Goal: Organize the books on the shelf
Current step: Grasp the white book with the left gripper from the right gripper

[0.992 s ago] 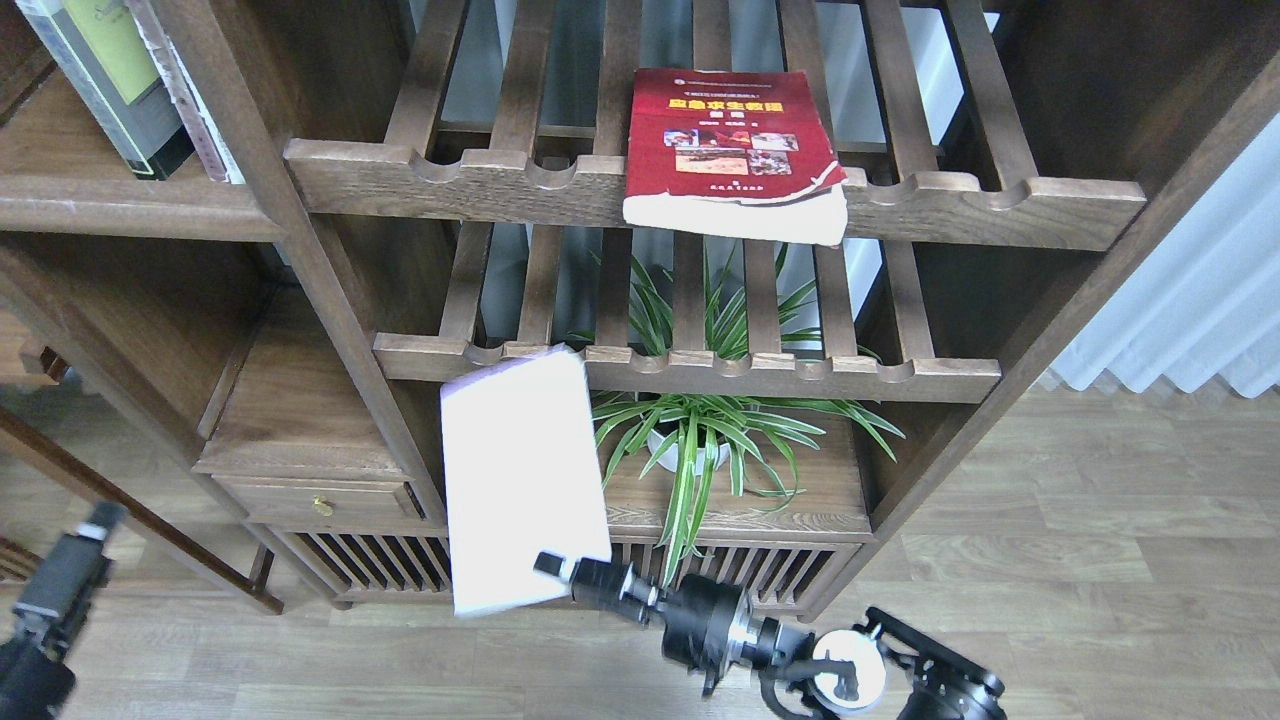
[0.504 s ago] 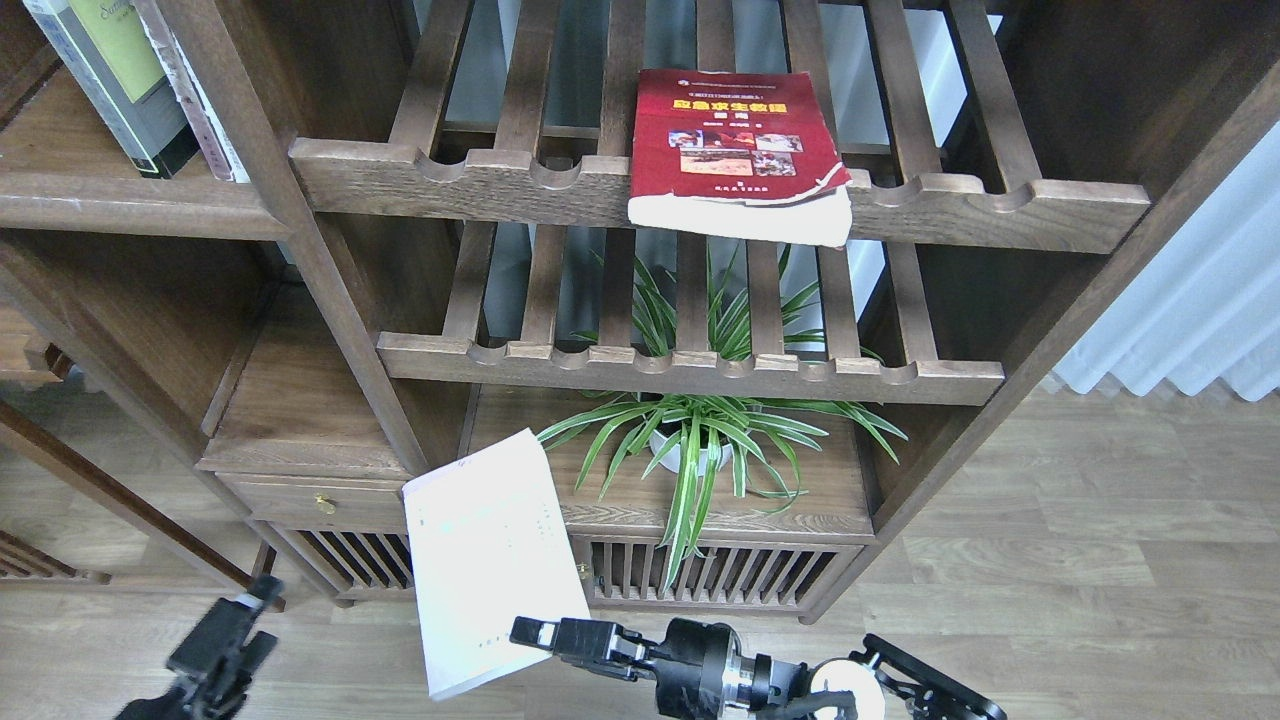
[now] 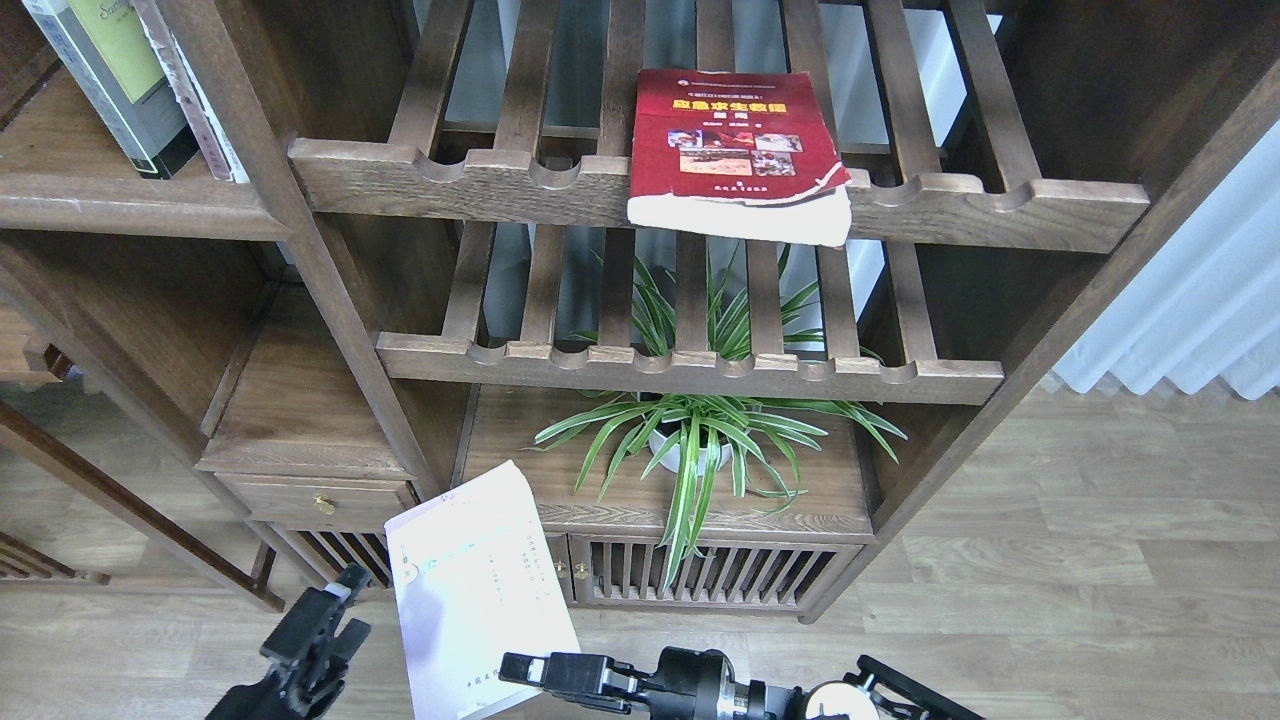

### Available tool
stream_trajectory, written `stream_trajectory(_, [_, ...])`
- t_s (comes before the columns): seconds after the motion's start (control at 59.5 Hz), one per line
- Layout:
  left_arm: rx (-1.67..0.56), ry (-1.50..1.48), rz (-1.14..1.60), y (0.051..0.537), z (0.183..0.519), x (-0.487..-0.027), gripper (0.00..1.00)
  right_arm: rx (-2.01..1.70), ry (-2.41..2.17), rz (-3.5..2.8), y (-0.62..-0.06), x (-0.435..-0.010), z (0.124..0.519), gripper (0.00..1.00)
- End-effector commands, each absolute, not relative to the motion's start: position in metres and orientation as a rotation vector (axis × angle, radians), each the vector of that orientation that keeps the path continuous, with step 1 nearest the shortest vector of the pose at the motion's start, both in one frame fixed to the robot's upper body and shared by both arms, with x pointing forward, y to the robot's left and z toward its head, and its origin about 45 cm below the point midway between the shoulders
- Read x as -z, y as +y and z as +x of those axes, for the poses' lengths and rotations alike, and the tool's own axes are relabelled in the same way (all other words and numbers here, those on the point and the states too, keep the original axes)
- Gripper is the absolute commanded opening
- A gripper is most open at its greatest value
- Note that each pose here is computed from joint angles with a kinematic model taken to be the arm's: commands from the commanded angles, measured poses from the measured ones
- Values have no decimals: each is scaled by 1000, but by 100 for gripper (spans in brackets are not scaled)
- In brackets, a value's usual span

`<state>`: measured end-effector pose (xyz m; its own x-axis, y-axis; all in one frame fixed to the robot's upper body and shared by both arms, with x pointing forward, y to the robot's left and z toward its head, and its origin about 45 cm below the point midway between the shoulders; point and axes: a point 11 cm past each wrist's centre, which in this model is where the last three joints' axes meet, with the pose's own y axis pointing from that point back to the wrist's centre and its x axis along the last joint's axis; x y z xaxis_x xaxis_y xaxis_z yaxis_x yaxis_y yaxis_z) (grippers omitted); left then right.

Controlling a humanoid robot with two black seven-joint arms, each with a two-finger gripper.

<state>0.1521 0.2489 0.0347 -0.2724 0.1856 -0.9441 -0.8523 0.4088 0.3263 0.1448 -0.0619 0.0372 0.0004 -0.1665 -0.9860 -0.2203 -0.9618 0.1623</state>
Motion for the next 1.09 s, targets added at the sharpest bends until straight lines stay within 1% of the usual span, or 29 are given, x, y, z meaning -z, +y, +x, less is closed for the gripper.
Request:
stream_trajectory(0.0, [-1116, 1516, -640, 242, 158, -37, 91, -2157, 425, -2184, -62, -37, 143, 4])
stream_trajectory(0.135, [-1097, 1524, -670, 233, 164, -39, 87, -2162, 427, -2181, -62, -36, 141, 4])
stream_trajectory(0.151, [-1092, 1526, -679, 231, 166, -40, 85, -2162, 427, -2181, -62, -36, 141, 4])
stream_trajectory(0.286, [-1043, 1567, -645, 212, 162, -37, 74, -2163, 427, -2179, -62, -36, 140, 4])
stream_trajectory(0.37, [-1030, 1577, -633, 208, 161, -36, 69, -2162, 429, -2178, -63, -36, 141, 4])
stream_trajectory(0.471, [-1029, 1583, -624, 207, 159, -34, 60, -2168, 431, -2171, -63, -35, 139, 4])
stream_trajectory(0.521, [-1032, 1583, -622, 208, 159, -33, 55, -2167, 432, -2171, -63, -35, 139, 4])
stream_trajectory(0.555, [-1034, 1581, -619, 209, 159, -33, 49, -2169, 432, -2169, -63, -35, 138, 4])
stream_trajectory(0.589, [-1035, 1579, -619, 210, 159, -33, 46, -2170, 433, -2167, -63, -34, 138, 4])
stream_trajectory(0.74, [-1041, 1574, -611, 213, 160, -33, 37, -2172, 435, -2161, -63, -34, 137, 4])
stream_trajectory(0.79, [-1054, 1572, -601, 218, 158, -31, 33, -2171, 437, -2160, -64, -34, 138, 4])
stream_trajectory(0.858, [-1064, 1567, -588, 223, 157, -30, 31, -2171, 437, -2158, -64, -34, 138, 4])
stream_trajectory(0.992, [-1089, 1549, -574, 236, 157, -29, 19, -2169, 439, -2157, -64, -34, 139, 5])
stream_trajectory(1.026, [-1100, 1538, -564, 243, 158, -30, 13, -2166, 445, -2154, -65, -34, 140, 5])
stream_trajectory(1.076, [-1110, 1529, -555, 248, 158, -30, 9, -2167, 448, -2151, -66, -34, 140, 5])
